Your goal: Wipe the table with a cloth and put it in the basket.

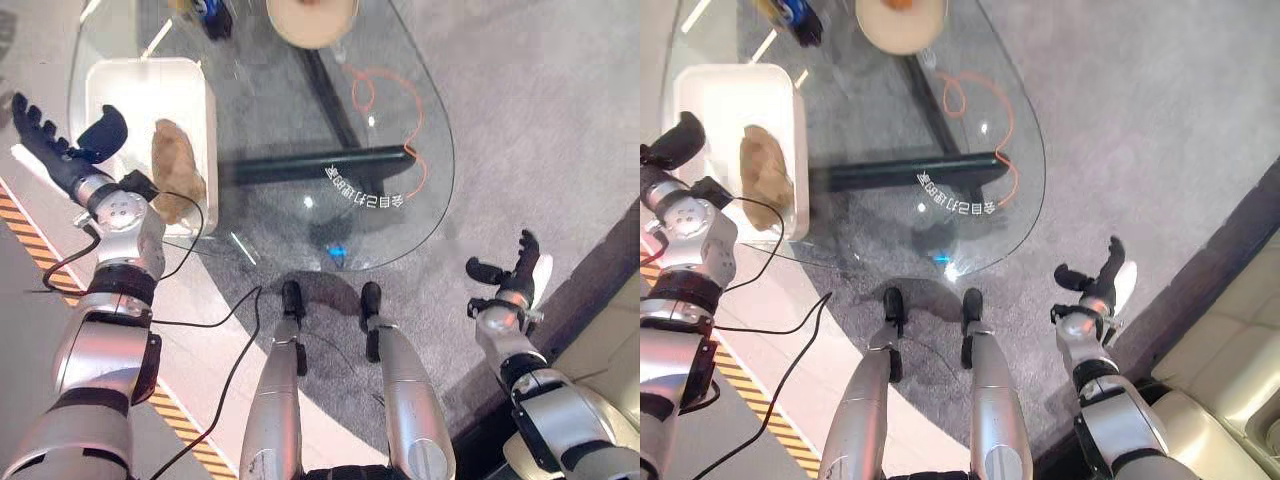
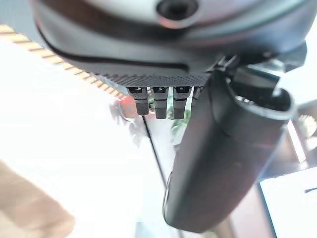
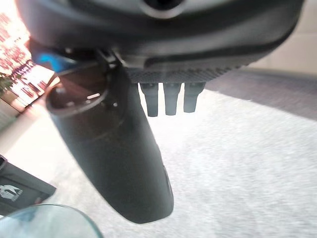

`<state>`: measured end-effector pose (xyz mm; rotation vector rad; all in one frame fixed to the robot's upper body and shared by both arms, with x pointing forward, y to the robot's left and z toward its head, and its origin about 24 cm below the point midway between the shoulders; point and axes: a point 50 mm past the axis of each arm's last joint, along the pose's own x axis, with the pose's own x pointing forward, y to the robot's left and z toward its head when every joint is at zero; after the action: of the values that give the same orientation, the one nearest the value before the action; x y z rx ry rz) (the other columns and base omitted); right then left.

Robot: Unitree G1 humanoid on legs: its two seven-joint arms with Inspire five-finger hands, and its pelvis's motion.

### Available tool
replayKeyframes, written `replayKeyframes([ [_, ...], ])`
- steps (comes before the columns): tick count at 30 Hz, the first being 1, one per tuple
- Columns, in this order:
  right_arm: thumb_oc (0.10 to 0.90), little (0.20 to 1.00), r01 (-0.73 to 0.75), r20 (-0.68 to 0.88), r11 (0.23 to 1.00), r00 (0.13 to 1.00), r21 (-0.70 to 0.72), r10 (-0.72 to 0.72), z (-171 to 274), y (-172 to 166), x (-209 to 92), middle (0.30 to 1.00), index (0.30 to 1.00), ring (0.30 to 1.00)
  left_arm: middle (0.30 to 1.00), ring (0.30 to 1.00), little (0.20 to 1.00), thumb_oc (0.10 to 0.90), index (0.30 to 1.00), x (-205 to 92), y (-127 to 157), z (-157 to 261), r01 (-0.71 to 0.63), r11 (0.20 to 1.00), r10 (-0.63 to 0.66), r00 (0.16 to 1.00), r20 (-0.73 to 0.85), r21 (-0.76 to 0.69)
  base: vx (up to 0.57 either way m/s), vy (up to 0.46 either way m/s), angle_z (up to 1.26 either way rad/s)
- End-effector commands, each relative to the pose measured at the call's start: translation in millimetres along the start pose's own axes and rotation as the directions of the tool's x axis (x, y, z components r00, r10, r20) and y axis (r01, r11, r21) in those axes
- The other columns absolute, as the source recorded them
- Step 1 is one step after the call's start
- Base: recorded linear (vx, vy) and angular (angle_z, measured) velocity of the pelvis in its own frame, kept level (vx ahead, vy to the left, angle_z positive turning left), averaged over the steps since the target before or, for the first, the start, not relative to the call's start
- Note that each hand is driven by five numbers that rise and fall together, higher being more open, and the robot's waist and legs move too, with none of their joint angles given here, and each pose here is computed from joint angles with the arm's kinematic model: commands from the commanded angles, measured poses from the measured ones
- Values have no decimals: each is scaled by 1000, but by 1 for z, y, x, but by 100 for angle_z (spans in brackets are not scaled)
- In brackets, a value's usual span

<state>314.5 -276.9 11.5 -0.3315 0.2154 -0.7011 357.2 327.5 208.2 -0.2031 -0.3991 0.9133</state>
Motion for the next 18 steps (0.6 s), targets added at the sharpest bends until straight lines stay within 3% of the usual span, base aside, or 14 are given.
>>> replayKeyframes([
  [1,800,900,46,-84,998,995,-37,-49,-35,-30,-3,900,900,900,900,900,900,800,900,12,34,19,8,1000,-6,989,145,-15,51,-21,-7],
  [9,800,900,-32,-292,983,956,-183,-23,-118,-64,-48,900,900,900,900,900,900,800,900,-22,109,-54,94,986,-85,994,-70,138,125,0,1],
  [13,800,900,-92,-384,967,923,-238,-7,-146,-70,-71,900,900,900,900,900,900,800,900,-55,150,-99,108,971,-51,966,-255,214,151,-2,12],
  [18,800,900,-209,-522,933,853,-294,26,-176,-81,-98,900,900,900,900,900,900,800,900,-113,202,-152,190,924,7,859,-511,332,144,-2,4],
])
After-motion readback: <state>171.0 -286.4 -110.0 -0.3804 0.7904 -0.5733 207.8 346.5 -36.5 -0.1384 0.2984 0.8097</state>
